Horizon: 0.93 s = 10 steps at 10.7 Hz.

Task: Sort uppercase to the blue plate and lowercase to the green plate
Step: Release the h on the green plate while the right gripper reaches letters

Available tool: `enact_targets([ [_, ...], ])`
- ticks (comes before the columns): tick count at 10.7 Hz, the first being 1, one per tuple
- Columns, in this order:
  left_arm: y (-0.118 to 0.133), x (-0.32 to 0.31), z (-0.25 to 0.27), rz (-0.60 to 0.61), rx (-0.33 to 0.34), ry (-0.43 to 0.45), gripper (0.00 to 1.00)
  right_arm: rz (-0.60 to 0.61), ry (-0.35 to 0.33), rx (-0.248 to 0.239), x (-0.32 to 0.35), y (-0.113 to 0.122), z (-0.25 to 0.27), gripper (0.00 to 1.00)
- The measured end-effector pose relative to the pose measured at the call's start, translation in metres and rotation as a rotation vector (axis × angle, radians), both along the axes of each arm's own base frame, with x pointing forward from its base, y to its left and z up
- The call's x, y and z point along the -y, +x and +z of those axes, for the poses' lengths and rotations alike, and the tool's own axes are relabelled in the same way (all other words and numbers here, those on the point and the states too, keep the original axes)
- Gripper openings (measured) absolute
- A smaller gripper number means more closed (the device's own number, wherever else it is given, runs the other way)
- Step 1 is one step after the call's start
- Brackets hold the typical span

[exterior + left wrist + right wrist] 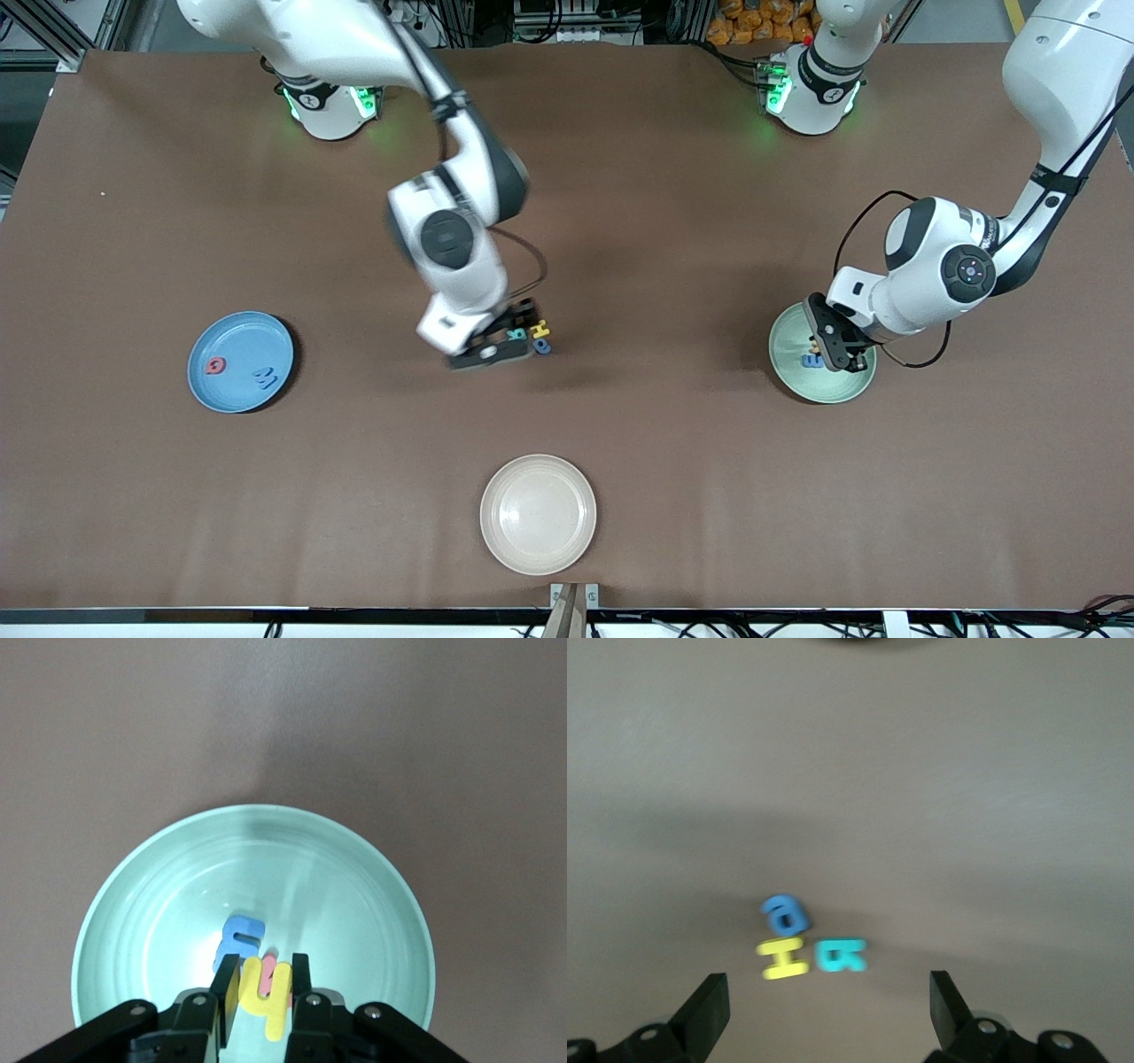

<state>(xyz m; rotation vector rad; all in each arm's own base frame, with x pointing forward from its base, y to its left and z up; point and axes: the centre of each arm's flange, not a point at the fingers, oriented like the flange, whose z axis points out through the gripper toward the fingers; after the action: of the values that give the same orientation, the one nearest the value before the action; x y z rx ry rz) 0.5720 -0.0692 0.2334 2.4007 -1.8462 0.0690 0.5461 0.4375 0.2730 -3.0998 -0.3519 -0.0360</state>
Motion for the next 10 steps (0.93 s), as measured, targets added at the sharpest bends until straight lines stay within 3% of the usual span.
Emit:
enact_targets([
  [2, 0.0, -0.011, -0.001, 0.018, -0.002, 0.0, 0.29, 0.02, -0.005, 0.024, -0.012, -0.005, -0.035, 1.0],
  [3, 0.001, -0.015, -0.001, 0.026, -0.002, 0.0, 0.36, 0.019, 0.002, 0.046, -0.013, -0.002, -0.044, 1.0],
  [4, 0.001, -0.018, -0.001, 0.032, -0.002, 0.0, 0.36, 0.02, 0.002, 0.053, -0.013, -0.001, -0.051, 1.0],
  [5, 0.002, -0.022, -0.001, 0.039, -0.001, 0.0, 0.45, 0.022, -0.001, 0.053, -0.014, -0.002, -0.057, 1.0],
  [10, 0.009, -0.003, 0.021, 0.174, 0.021, -0.013, 0.45, -0.047, 0.026, 0.073, -0.04, -0.022, -0.081, 1.0],
])
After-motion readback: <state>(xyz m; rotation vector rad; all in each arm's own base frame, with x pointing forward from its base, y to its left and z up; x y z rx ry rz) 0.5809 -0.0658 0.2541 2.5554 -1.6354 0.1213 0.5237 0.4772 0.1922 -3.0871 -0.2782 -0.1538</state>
